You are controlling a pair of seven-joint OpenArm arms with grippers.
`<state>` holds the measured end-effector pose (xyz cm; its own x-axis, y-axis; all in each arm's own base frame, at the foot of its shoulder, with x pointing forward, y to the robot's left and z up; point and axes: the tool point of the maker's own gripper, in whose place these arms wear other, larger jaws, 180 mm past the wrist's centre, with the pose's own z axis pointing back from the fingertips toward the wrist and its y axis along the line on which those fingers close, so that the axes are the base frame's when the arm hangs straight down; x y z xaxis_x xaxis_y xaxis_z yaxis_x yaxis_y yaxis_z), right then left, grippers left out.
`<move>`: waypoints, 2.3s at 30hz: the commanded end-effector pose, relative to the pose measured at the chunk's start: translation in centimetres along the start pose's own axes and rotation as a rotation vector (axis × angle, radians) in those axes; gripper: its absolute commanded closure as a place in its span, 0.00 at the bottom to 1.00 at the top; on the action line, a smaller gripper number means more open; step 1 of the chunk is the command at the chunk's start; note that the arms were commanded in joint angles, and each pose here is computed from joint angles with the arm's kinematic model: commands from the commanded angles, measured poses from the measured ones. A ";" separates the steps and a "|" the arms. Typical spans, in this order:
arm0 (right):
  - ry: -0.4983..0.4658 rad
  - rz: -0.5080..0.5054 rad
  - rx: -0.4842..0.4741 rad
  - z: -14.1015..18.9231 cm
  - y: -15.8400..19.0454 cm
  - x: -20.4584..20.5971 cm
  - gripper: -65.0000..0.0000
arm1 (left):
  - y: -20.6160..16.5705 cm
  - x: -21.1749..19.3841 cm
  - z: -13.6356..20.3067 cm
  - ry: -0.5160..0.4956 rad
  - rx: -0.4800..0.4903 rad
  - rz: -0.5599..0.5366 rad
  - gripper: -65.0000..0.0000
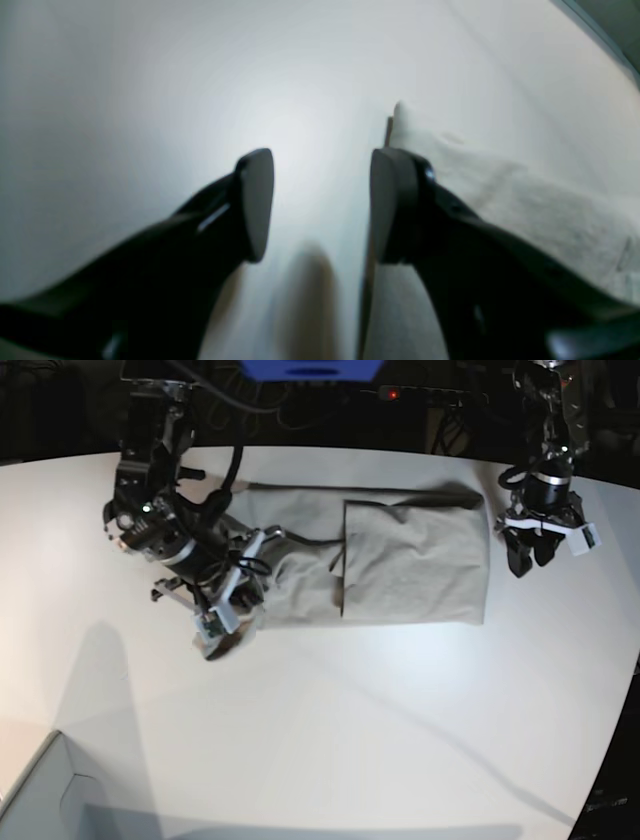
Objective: Layout the t-shirt on the table in an organized manner, then fold the t-shirt properly
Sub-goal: 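Lift the shirt end with the right gripper and fold it over onto the other half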
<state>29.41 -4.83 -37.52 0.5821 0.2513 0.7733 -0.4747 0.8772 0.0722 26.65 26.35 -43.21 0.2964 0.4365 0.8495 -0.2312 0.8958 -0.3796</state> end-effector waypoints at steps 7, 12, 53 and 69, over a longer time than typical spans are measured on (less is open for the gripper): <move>-0.077 0.082 0.134 -1.2 4.8 3.2 1.00 | -0.9 0.8 -1.0 0.029 -0.035 -0.006 0.53; -0.066 0.141 0.245 -2.9 8.6 3.8 1.00 | -0.9 0.9 -1.0 0.029 -0.036 -0.005 0.53; -0.230 0.028 0.790 -6.1 21.3 11.3 1.00 | -0.6 -0.5 -0.1 0.065 -0.029 -0.006 0.53; -0.210 0.072 0.839 -5.5 23.4 10.5 0.85 | -2.4 -1.8 -0.3 0.101 -0.077 -0.018 0.53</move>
<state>27.37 19.66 -33.86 0.4685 0.2120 0.8577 -0.8688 0.2866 0.4037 26.25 22.87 -45.17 0.4326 0.4276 0.7937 -0.1687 0.9032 -0.3946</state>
